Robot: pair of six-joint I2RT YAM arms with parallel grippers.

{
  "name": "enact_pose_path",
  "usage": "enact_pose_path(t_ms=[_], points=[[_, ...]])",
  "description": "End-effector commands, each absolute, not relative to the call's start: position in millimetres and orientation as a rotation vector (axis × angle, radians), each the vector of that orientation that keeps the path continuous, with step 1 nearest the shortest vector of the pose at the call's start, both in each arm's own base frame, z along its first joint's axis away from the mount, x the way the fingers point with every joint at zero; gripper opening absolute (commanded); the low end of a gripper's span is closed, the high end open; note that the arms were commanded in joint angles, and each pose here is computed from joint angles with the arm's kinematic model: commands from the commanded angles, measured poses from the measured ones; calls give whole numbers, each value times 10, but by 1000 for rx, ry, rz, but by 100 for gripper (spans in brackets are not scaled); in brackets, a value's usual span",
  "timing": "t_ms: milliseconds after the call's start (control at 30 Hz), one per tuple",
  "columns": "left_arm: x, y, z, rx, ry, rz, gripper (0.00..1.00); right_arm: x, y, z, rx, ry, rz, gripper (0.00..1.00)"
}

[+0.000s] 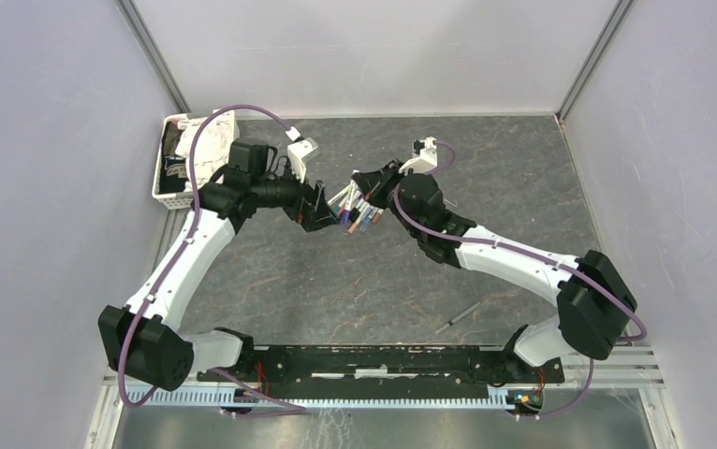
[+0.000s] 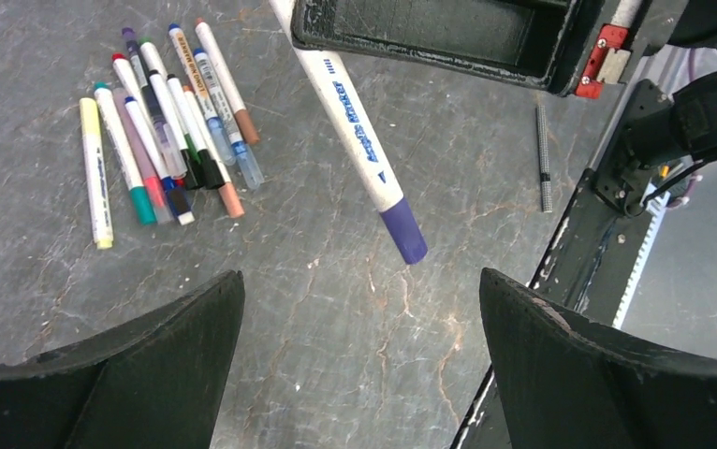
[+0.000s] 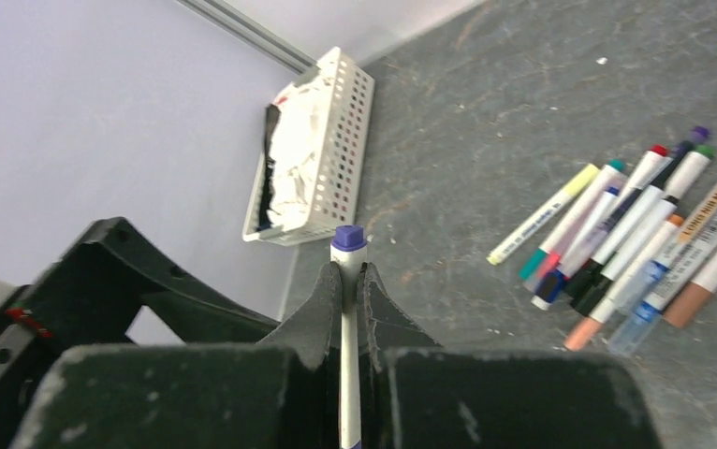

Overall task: Open the pen caps
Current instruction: Pick up the pen from the center of the board.

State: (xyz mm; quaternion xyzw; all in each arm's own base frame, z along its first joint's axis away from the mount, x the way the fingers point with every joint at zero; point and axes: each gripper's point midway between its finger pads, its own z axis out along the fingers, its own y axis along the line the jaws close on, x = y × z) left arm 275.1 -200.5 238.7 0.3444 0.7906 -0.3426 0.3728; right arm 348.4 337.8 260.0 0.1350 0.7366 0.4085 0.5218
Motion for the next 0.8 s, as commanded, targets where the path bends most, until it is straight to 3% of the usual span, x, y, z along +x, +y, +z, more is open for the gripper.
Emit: enact_pose_path(t_ms=[0, 300, 600, 767], points=[[2722, -2159, 2555, 854, 1967, -974, 100, 3430, 3389, 3021, 416, 1621, 1109, 0], [2579, -2293, 2473, 892, 1984, -1078, 90, 3308, 3400, 3102, 453, 1552, 1176, 0], [2405, -2353, 2351, 952, 1983, -1125, 67, 3270, 3375, 3072, 463, 1541, 1177, 0], [2417, -2349, 2355, 966, 1971, -1101, 44, 3258, 3400, 3047, 453, 1549, 1180, 0]])
